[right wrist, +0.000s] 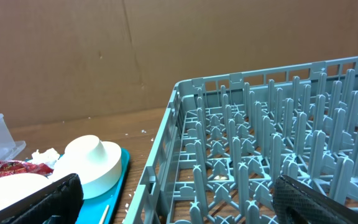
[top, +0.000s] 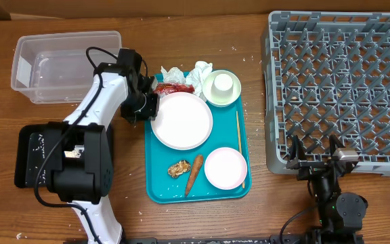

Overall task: Sort waste into correct bins and load items into the dishwasher
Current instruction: 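Carry the empty plate back and set it on the teal tray, then reach the left gripper down to the brown food scrap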

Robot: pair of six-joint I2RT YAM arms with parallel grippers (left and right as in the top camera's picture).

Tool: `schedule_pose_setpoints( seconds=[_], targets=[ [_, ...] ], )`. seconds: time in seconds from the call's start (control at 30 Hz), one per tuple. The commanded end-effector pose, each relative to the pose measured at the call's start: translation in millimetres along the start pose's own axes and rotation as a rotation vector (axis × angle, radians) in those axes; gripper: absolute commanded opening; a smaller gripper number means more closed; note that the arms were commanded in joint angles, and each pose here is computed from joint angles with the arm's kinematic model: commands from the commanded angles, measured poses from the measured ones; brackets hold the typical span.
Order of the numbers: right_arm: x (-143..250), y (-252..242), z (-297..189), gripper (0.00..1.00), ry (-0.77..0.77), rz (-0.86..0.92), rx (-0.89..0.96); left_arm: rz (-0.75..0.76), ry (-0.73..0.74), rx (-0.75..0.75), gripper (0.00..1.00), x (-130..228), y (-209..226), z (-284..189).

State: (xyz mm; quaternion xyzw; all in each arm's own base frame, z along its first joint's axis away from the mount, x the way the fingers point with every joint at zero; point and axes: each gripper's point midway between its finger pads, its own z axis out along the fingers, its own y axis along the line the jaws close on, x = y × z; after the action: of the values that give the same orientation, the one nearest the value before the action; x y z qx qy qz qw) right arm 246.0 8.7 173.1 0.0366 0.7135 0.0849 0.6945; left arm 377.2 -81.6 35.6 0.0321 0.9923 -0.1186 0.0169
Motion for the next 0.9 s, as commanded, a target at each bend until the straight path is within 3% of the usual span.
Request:
schedule_pose_setpoints(
  seconds=[0.0, 0.1, 0.13, 0.2, 0.23, 0.37, 0.4, 0.47, 0.53, 0.63, 0.87],
  targets=[
    [1.1, -2.9, 0.0, 1.00, -0.007, 0.003, 0.013, -0.019, -0.015, -0.041, 0.04, -6.1, 7.2, 3.7],
    [1.1, -2.9, 0.0, 1.00, -0.007, 0.003, 0.013, -0.022, -0.031, -0.070, 0.04, -9.7, 12.1, 3.2],
    [1.1, -2.8, 0.0, 1.00, -0.007, 0.003, 0.012, -0.022, -0.031, -0.072, 0.10, -9.8, 12.6, 3.2],
    [1.1, -3.0, 0.0, 1.00, -0.007, 0.003, 0.013, -0.021, -0.033, -0.078, 0.33, -10.2, 13.5, 3.1],
    [1.1, -2.9, 0.0, 1.00, -0.007, 0.003, 0.013, -0.021, -0.034, -0.078, 0.39, -10.6, 13.5, 3.0],
    [1.1, -2.9, 0.0, 1.00, -0.007, 0.003, 0.013, -0.022, -0.026, -0.051, 0.42, -9.6, 8.1, 0.7],
    [1.1, -2.9, 0.0, 1.00, -0.007, 0.003, 0.013, -0.023, -0.018, -0.041, 0.38, -8.3, 6.1, -0.7],
    [1.1, -3.0, 0.0, 1.00, -0.007, 0.003, 0.013, -0.026, -0.001, -0.005, 0.19, -6.2, -1.8, -7.3],
    [1.1, -2.9, 0.0, 1.00, -0.007, 0.003, 0.013, -0.030, 0.018, 0.034, 0.13, -4.8, -11.4, -19.1],
    [1.1, -2.9, 0.0, 1.00, -0.007, 0.003, 0.013, 0.013, 0.044, 0.109, 0.20, -3.9, -32.1, -49.3],
    [1.1, -2.9, 0.0, 1.00, -0.007, 0.003, 0.013, 0.038, 0.021, 0.156, 0.25, 8.3, -52.4, -104.7]
  ],
)
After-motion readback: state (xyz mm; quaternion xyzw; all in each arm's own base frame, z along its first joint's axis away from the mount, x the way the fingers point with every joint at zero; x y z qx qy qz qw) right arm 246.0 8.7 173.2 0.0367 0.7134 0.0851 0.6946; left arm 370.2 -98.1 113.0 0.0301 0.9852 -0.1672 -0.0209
